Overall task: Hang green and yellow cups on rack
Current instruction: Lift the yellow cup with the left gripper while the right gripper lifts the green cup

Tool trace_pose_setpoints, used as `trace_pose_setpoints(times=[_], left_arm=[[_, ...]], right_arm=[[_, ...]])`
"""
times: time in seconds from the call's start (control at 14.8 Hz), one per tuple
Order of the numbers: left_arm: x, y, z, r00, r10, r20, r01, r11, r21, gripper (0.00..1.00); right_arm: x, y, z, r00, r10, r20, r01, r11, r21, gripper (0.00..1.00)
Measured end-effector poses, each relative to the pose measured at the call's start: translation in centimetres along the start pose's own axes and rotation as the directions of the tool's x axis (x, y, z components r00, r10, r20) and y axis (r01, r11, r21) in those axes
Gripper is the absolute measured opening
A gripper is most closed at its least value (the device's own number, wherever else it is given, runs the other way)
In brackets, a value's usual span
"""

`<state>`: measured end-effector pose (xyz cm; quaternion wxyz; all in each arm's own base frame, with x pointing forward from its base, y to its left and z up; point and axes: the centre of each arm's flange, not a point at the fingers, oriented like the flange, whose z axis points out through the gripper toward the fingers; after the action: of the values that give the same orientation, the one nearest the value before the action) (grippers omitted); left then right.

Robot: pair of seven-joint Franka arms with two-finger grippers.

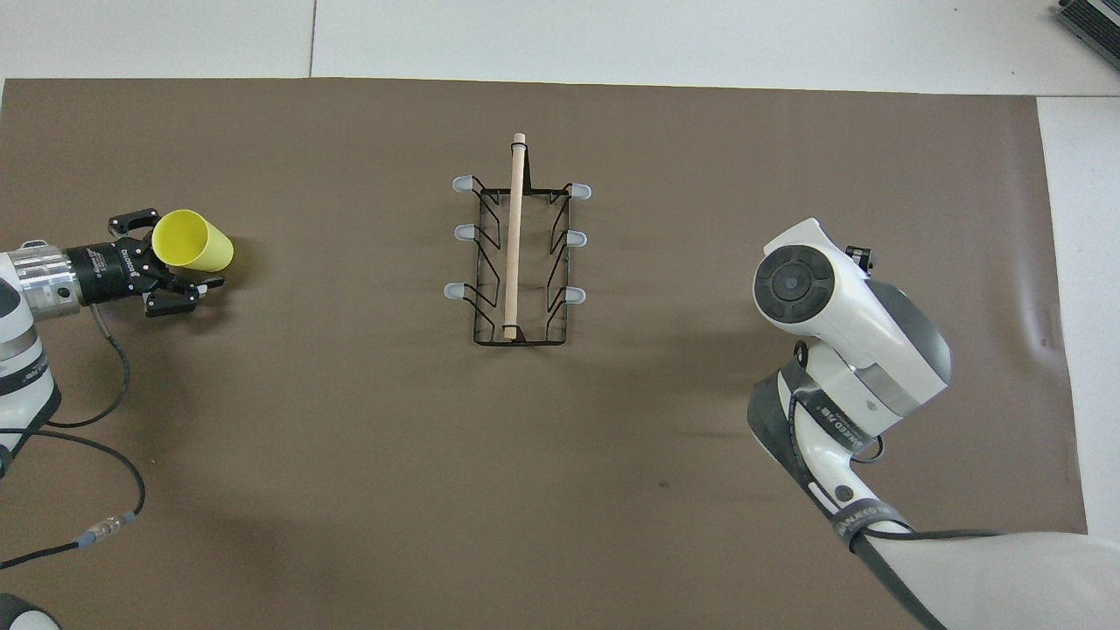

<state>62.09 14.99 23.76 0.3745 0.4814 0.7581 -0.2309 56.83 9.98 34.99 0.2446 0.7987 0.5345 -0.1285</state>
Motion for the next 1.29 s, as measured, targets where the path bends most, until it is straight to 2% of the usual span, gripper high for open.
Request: trace_pose_setpoints(times=[0.14, 0.27, 0.34, 0.41, 0.47, 0.54, 0.68, 0.81, 0.95, 1.08, 1.29], left_arm=[[0.0, -0.4, 0.8, 1.0, -0.017, 0.004, 0.017, 1.0, -0.02, 1.0], [-0.3, -0.5, 1.2, 1.0, -0.021, 0.008, 0.021, 0.999, -0.029, 0.99], [-0.6, -0.5, 1.2, 1.0, -0.019, 0.012, 0.02, 0.999, -0.033, 0.98], [-1.0, -0.5, 1.4, 1.0, -0.015, 0.016, 0.015, 0.999, -0.036, 0.91], [-1.3, -0.5, 1.5, 1.0, -0.004, 0.016, 0.005, 0.999, -0.038, 0.91], [-1.7, -0.6, 1.7, 1.0, 0.015, 0.016, -0.014, 0.999, -0.038, 0.87], [-2.5, -0.6, 2.0, 0.998, 0.056, 0.008, -0.055, 0.997, -0.047, 0.63], [-3.9, -0.3, 1.4, 0.996, 0.09, 0.001, -0.089, 0.993, -0.074, 0.63], [-5.8, 0.2, -0.3, 0.992, 0.123, -0.001, -0.122, 0.986, -0.113, 0.63], [-8.1, 0.6, -2.1, 0.982, 0.186, -0.024, -0.187, 0.976, -0.114, 0.62], [-11.2, 0.8, -4.4, 0.946, 0.305, -0.108, -0.313, 0.948, -0.066, 0.61]], right_arm=[[-0.8, 0.6, -3.3, 0.986, 0.109, -0.125, -0.099, 0.991, 0.087, 0.68], [-1.6, 1.0, -6.1, 0.954, 0.194, -0.227, -0.159, 0.973, 0.167, 0.68], [-1.9, 1.1, -7.3, 0.935, 0.231, -0.27, -0.181, 0.963, 0.198, 0.68], [-2.1, 1.3, -8.5, 0.91, 0.268, -0.317, -0.202, 0.953, 0.226, 0.68], [-2.3, 1.5, -9.6, 0.878, 0.309, -0.366, -0.223, 0.94, 0.258, 0.68], [-2.4, 1.6, -10.6, 0.838, 0.353, -0.415, -0.242, 0.923, 0.298, 0.68], [-2.6, 1.8, -12.6, 0.744, 0.446, -0.497, -0.268, 0.881, 0.389, 0.68], [-2.8, 1.9, -14.2, 0.654, 0.519, -0.55, -0.264, 0.839, 0.476, 0.68], [-2.9, 2.0, -15.2, 0.574, 0.552, -0.605, -0.223, 0.816, 0.533, 0.68], [-2.9, 2.5, -15.7, 0.488, 0.56, -0.669, -0.185, 0.816, 0.548, 0.68], [-3.1, 3.2, -16.2, 0.351, 0.545, -0.762, -0.129, 0.834, 0.537, 0.68]])
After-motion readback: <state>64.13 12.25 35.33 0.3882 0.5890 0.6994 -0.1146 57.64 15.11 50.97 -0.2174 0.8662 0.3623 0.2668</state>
